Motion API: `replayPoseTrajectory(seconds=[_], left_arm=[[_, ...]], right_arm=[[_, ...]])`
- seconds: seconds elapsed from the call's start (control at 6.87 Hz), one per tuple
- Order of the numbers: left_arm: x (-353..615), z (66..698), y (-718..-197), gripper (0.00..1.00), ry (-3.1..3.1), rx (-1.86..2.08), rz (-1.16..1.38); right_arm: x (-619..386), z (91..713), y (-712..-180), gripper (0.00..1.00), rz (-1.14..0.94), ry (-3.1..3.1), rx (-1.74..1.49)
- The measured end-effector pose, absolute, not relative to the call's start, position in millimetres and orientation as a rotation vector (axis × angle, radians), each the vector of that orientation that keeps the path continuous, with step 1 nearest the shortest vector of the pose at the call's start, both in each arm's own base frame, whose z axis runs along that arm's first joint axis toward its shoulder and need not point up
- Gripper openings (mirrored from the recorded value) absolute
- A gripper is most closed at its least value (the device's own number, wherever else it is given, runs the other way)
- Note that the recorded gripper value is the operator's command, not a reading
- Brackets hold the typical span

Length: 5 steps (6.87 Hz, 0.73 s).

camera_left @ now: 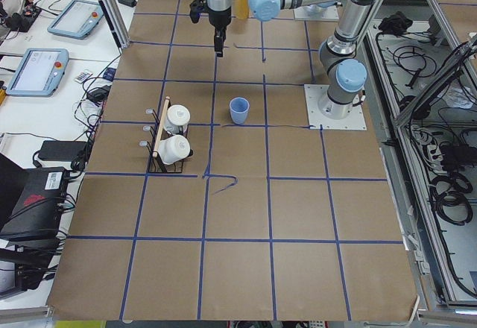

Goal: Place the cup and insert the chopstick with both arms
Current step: 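Lower the left gripper to the light blue cup and grasp its rim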

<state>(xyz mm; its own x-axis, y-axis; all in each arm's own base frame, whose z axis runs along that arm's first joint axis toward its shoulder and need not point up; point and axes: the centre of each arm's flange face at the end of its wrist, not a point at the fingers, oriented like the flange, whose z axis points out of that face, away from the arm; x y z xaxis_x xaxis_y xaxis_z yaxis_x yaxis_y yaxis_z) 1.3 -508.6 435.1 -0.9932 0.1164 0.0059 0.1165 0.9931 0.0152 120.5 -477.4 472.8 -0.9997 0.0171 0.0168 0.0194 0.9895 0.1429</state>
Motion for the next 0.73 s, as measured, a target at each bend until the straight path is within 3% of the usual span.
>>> replayPoseTrajectory(seconds=[0.44,0.73], left_arm=[[93,352,-482,0.97,-3.094,-0.216,-0.097],[100,320,-473,0.98,-3.096,-0.204,-0.106]], right_arm=[[121,452,-478,1.00,-0.256,-3.122,-0.072],[118,426,-494,1.00,-0.298,-3.110,-0.304]])
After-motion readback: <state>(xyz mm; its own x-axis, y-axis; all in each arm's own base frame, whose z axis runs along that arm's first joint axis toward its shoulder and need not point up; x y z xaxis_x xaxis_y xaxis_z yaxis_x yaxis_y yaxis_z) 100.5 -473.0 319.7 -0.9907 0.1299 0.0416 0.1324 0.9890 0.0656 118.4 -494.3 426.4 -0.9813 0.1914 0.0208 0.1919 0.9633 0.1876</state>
